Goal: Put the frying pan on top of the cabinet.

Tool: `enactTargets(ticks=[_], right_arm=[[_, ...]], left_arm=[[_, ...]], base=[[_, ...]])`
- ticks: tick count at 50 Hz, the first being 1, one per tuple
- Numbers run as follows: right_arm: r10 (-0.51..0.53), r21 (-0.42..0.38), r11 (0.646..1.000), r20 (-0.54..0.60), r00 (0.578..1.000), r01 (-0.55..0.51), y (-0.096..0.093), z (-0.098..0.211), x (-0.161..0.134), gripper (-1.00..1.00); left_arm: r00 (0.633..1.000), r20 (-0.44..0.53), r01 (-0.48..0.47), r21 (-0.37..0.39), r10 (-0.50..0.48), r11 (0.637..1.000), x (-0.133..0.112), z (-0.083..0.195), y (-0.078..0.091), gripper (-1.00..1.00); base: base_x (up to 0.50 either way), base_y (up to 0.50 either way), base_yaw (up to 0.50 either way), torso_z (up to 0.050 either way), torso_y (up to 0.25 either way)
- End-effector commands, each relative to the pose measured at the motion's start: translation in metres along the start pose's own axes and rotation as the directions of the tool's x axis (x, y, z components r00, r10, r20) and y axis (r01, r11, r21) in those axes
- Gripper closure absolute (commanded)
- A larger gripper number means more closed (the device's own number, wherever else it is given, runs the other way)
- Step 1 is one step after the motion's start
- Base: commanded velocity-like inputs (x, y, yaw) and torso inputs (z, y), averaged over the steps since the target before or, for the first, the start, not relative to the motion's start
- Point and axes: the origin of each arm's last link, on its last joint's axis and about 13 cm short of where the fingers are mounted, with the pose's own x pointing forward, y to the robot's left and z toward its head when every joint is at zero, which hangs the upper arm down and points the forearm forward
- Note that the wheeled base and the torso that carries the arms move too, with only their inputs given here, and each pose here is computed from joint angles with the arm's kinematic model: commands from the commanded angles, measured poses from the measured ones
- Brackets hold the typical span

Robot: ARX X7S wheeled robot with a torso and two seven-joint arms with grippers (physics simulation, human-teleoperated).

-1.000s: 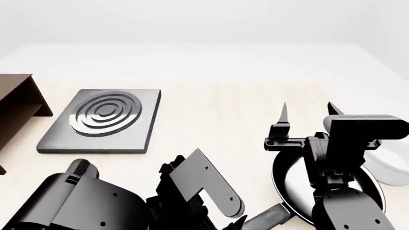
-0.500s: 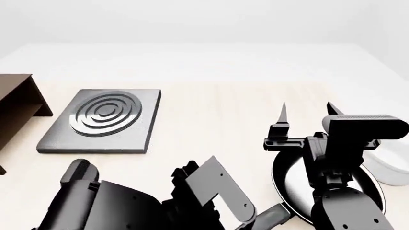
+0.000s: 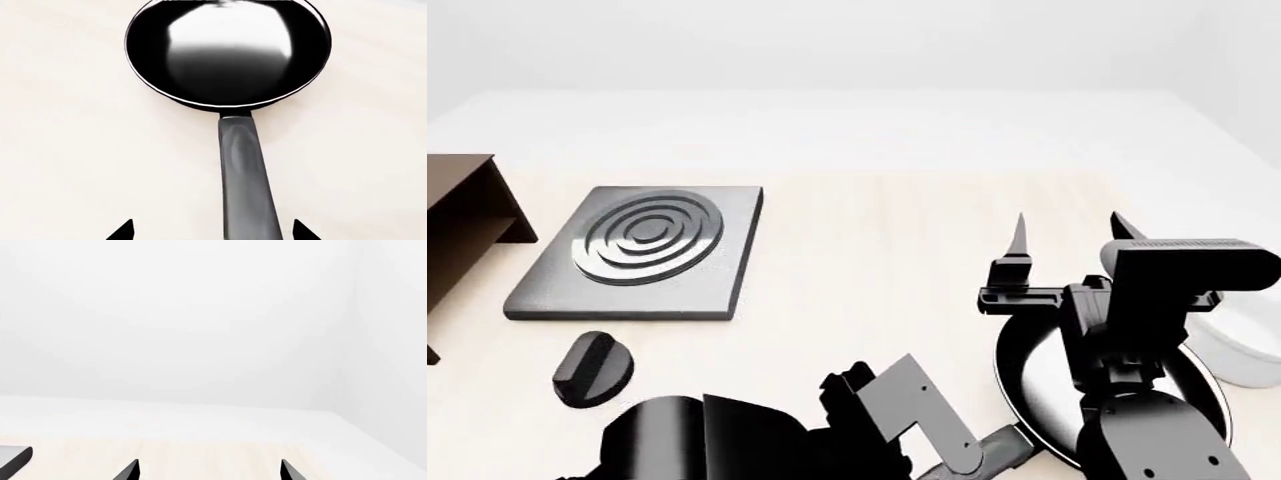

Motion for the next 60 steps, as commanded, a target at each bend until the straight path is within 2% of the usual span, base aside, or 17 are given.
enactTargets(ticks=[1,4,13,20,27,32,41,42,60], right_arm=[[0.002,0.002,1.0,0.002,1.0,-0.002,0.0,0.0,0.0,-1.0],[0.003,0.002,1.0,0.002,1.0,-0.003,0.0,0.0,0.0,-1.0],[0.001,0.001,1.0,0.003,1.0,-0.001,0.0,0.001,0.0,-1.0],[0.003,0.0,1.0,0.003,1.0,-0.003,0.0,0.001,0.0,-1.0],[0.001,0.001,1.0,0.004,1.0,-0.001,-0.001,0.001,0.0,-1.0],[0.001,0.0,1.0,0.004,1.0,-0.001,0.0,0.0,0.0,-1.0],[0.002,-0.002,1.0,0.003,1.0,-0.002,0.0,0.0,0.0,-1.0],[0.002,-0.002,1.0,0.004,1.0,-0.002,0.0,0.0,0.0,-1.0],[0.001,0.002,1.0,0.007,1.0,-0.001,0.0,0.001,0.0,-1.0]], left_arm=[[0.998,-0.022,0.061,0.014,-0.061,0.998,0.012,-0.007,-0.005,-1.0],[0.994,-0.016,0.105,0.009,-0.105,0.994,0.012,-0.006,-0.007,-1.0],[0.988,-0.004,0.154,-0.005,-0.154,0.988,0.014,-0.006,-0.012,-1.0],[0.977,-0.033,0.207,-0.065,-0.21,0.976,0.021,-0.007,-0.011,-1.0],[0.979,-0.079,0.174,-0.157,-0.188,0.972,0.031,-0.012,-0.007,-1.0],[0.979,-0.109,0.149,-0.184,-0.171,0.972,0.036,-0.017,-0.006,-1.0],[0.983,-0.18,-0.027,-0.285,-0.026,0.958,0.043,-0.014,0.004,-1.0],[0.981,-0.193,-0.045,-0.294,-0.013,0.955,0.044,-0.013,0.005,1.0],[0.981,-0.194,-0.024,-0.236,-0.023,0.972,0.042,-0.016,0.0,1.0]], base=[[0.0,0.0,0.0,0.0,0.0],[0.0,0.0,0.0,0.0,0.0],[0.0,0.0,0.0,0.0,0.0],[0.0,0.0,0.0,0.0,0.0],[0.0,0.0,0.0,0.0,0.0],[0.0,0.0,0.0,0.0,0.0],[0.0,0.0,0.0,0.0,0.0],[0.0,0.0,0.0,0.0,0.0],[0.0,0.0,0.0,0.0,0.0]])
